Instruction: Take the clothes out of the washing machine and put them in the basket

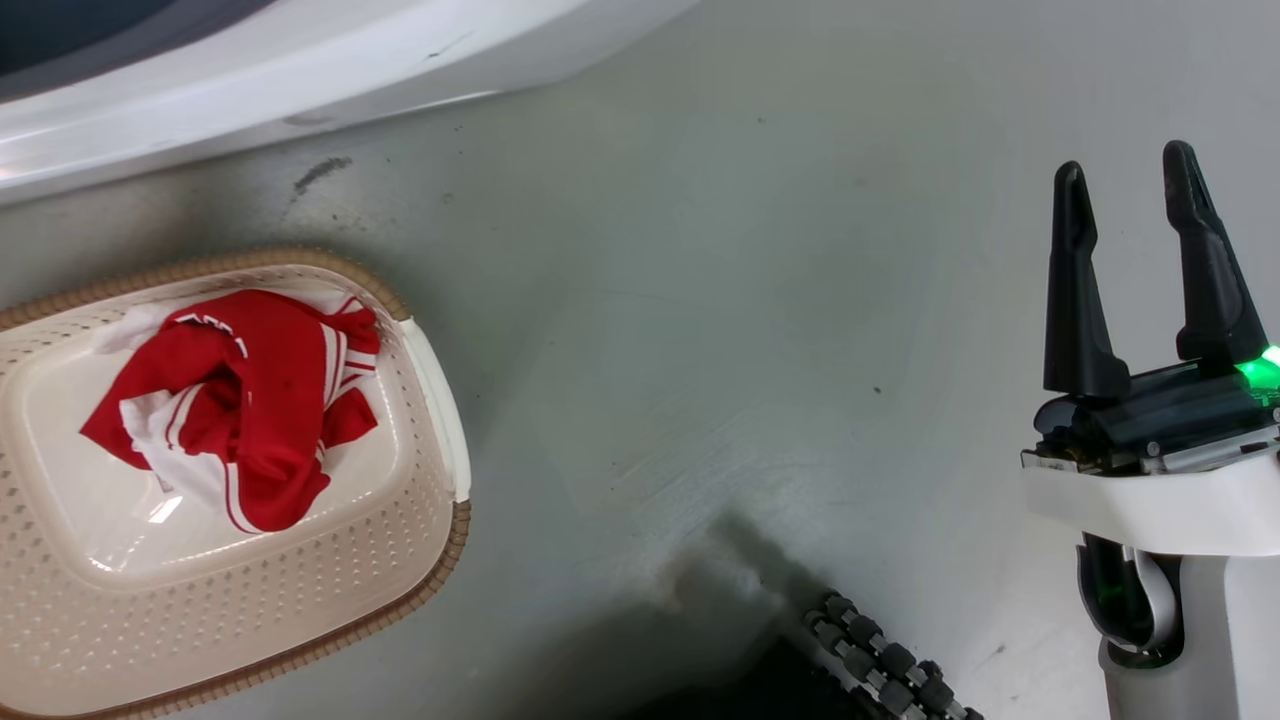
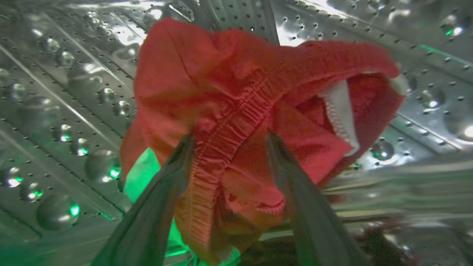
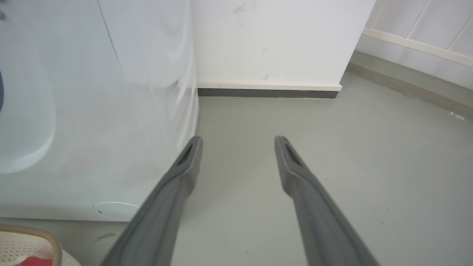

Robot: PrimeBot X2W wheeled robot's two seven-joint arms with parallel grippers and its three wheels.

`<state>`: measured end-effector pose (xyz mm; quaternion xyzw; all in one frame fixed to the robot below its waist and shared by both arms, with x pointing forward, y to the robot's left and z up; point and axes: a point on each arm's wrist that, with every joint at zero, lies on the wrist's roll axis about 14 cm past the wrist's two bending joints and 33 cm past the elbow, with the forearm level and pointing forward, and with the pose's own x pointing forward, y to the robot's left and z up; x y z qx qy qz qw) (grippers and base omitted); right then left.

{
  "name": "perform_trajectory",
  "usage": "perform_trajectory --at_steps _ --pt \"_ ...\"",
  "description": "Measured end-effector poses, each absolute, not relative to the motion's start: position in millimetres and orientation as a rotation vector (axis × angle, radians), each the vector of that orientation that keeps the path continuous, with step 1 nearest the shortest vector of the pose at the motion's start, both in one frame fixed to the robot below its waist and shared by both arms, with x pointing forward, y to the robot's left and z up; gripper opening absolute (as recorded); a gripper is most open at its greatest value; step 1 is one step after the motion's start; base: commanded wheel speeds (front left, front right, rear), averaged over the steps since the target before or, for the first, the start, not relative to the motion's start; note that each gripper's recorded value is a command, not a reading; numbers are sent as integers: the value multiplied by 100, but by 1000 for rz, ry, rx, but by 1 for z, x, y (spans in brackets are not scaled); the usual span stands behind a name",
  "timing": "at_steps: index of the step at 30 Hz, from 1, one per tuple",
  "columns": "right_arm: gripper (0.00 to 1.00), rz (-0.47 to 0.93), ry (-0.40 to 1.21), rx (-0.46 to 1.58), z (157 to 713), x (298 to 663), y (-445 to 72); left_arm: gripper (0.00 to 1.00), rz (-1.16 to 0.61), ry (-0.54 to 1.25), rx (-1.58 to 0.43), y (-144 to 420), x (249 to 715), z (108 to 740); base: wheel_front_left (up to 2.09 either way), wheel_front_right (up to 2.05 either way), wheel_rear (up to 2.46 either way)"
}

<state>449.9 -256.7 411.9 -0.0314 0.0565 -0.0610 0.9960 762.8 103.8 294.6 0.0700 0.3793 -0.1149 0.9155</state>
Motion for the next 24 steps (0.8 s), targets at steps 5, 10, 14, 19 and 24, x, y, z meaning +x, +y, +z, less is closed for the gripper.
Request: perform_trajectory --at_steps 5,10,14,19,24 --pt "100 -126 125 -65 408 449 -258 100 -242 818 169 102 762 283 0 0 0" --pt "100 -129 129 -63 406 449 -259 100 -238 830 170 101 761 278 0 0 0" --pt "100 -130 130 -62 405 450 -259 44 -238 838 170 102 760 275 0 0 0" --pt "100 -127 128 -61 404 452 -259 0 -236 813 175 103 763 277 0 0 0" --pt "100 -126 119 -58 408 452 -258 0 -235 755 164 105 768 290 0 0 0"
